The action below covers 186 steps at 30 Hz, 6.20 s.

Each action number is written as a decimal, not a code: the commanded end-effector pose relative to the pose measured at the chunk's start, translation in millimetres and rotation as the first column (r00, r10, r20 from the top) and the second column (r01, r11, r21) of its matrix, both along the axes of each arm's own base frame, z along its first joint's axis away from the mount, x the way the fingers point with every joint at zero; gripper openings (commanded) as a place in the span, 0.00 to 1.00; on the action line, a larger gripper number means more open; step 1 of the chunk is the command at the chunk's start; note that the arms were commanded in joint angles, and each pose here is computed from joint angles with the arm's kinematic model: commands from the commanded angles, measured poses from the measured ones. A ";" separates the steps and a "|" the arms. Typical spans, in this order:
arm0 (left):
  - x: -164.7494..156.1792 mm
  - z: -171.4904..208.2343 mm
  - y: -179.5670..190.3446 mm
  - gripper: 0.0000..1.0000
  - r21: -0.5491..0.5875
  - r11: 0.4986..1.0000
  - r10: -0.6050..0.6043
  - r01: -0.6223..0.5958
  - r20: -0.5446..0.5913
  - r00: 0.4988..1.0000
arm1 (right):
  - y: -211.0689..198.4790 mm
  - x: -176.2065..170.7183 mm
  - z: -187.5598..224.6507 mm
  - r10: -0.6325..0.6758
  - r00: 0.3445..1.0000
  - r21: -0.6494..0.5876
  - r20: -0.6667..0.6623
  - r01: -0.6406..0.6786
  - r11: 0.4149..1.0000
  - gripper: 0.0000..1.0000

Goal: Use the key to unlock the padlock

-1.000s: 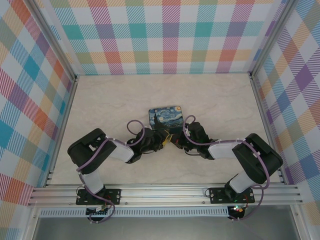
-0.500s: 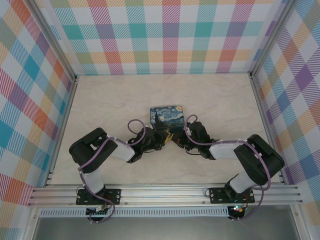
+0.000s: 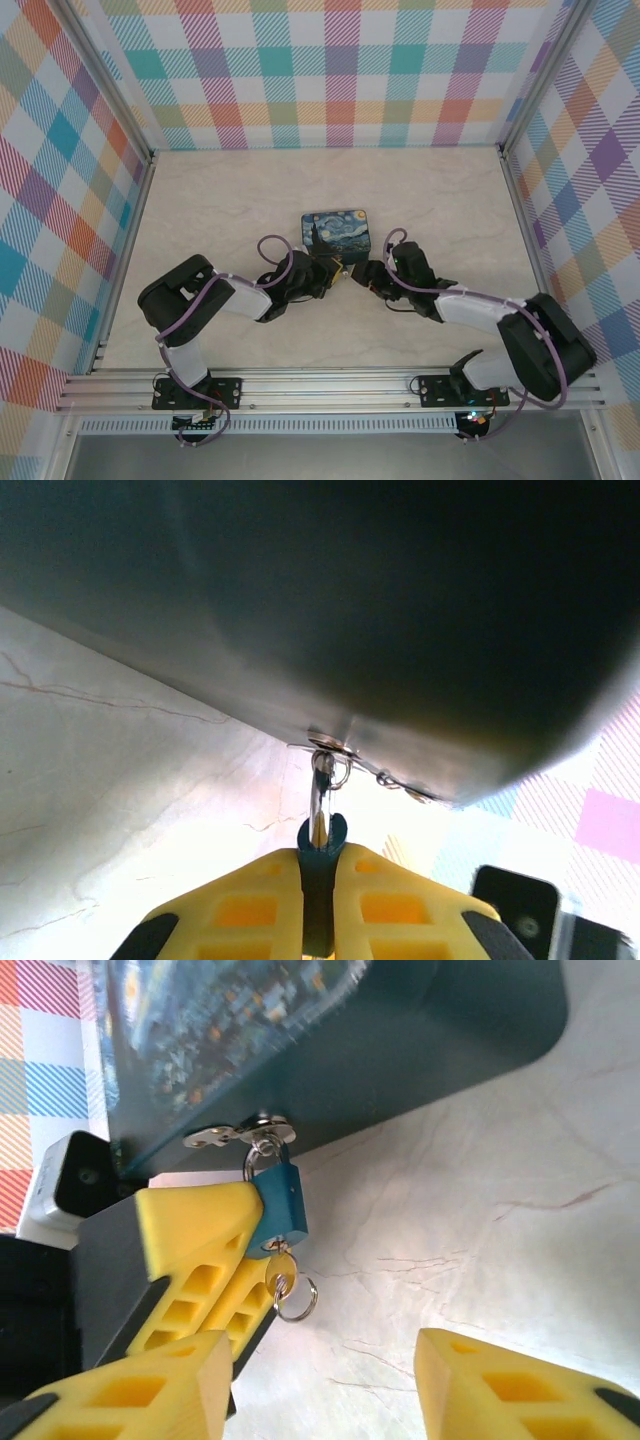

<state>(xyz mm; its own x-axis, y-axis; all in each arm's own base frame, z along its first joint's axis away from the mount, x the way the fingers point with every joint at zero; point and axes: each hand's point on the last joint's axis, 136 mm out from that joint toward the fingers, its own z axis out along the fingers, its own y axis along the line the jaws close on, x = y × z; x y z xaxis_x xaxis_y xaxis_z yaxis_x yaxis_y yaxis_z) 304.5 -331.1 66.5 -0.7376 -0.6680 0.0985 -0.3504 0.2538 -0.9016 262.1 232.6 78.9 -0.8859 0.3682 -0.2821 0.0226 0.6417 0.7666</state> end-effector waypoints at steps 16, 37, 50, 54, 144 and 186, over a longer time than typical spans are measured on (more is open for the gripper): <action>-0.4 28.1 -2.2 0.06 0.061 0.997 -0.052 0.049 0.057 0.997 | -52.6 16.8 146.5 0.312 0.647 -0.465 0.696 0.076 0.882 1.00; -0.5 28.0 1.4 0.07 0.036 0.999 -0.028 0.027 0.042 0.999 | -9.3 -27.7 89.4 0.888 0.220 -0.915 0.404 0.078 0.397 0.96; -2.4 28.8 2.0 0.07 0.025 0.999 -0.025 0.025 0.027 0.999 | 11.0 -20.7 28.6 0.937 0.225 -0.962 0.267 0.120 0.245 0.60; -2.5 30.9 1.8 0.07 0.023 0.999 -0.027 0.026 0.029 0.999 | 20.9 -17.5 18.9 0.943 0.196 -0.961 0.269 0.126 0.248 0.57; -7.1 55.6 69.5 0.57 0.255 0.967 -0.014 -0.005 0.073 0.997 | 37.6 0.9 -22.7 0.561 0.686 -0.649 0.463 -0.169 0.742 0.00; 94.7 -5.3 114.1 0.98 0.602 0.735 -0.312 0.312 -0.108 0.944 | 9.6 -0.1 -20.6 0.399 0.883 -0.390 0.249 -0.286 0.875 0.00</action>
<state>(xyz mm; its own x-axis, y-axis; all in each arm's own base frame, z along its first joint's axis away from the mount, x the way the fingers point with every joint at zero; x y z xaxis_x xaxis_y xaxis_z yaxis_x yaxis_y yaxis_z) 407.8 -220.7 75.2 -0.9043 -0.3405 -0.2576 -0.1449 0.8122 -0.5650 267.0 242.3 56.5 -0.7381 -0.1167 -0.6646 -0.4777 0.7860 0.3925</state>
